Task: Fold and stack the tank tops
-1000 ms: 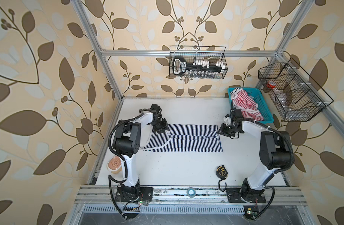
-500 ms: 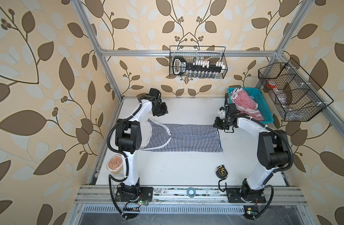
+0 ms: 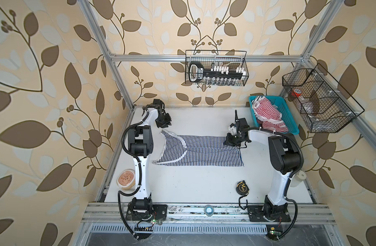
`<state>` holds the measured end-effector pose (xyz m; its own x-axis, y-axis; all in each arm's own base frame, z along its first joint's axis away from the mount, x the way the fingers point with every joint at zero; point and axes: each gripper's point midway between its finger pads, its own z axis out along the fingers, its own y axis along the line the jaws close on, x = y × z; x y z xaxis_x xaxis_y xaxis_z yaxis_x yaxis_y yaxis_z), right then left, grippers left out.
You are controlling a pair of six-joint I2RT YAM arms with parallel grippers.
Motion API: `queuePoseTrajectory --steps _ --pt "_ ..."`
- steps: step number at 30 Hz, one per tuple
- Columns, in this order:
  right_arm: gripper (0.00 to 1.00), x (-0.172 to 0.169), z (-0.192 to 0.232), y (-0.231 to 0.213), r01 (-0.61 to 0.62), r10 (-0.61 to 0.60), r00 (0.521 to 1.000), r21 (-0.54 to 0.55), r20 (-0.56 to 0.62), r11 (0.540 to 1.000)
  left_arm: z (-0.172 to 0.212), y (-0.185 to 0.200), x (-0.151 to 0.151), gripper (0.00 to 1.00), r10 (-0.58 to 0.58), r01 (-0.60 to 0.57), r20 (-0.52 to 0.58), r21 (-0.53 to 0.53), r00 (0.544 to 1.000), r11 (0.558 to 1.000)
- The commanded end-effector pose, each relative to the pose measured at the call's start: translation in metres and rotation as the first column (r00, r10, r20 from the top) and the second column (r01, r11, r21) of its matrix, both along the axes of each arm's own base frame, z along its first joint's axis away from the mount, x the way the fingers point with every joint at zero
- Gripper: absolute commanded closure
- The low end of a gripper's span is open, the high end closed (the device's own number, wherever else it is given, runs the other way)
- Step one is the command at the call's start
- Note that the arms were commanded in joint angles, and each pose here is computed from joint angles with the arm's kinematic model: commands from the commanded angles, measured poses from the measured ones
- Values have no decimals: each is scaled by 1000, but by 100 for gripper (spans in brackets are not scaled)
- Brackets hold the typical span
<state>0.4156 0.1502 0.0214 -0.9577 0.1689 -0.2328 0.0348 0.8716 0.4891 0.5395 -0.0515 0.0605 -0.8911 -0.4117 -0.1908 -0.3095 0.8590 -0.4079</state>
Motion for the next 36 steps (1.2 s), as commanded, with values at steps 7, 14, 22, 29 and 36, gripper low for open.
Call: queuePoseTrajectory --steps 7,14,22,29,36 --pt "100 -11 -17 2 -10 10 999 7 -43 1000 -2 1 -12 78 -23 23 -6 37 1000 999" --pt "100 -23 -34 -1 -9 9 997 -1 -81 1000 15 9 -16 80 -10 8 30 62 1000 998" --pt "100 -34 -49 -3 -11 10 993 -10 -115 1000 24 14 -27 81 -4 1 36 82 999 997" --pt "100 -40 -57 -4 -15 13 991 -13 -132 1000 19 22 -42 83 12 -14 19 104 1000 994" --pt "100 -42 -59 -5 -17 15 990 -12 -138 1000 27 25 -36 69 14 -18 33 106 999 994"
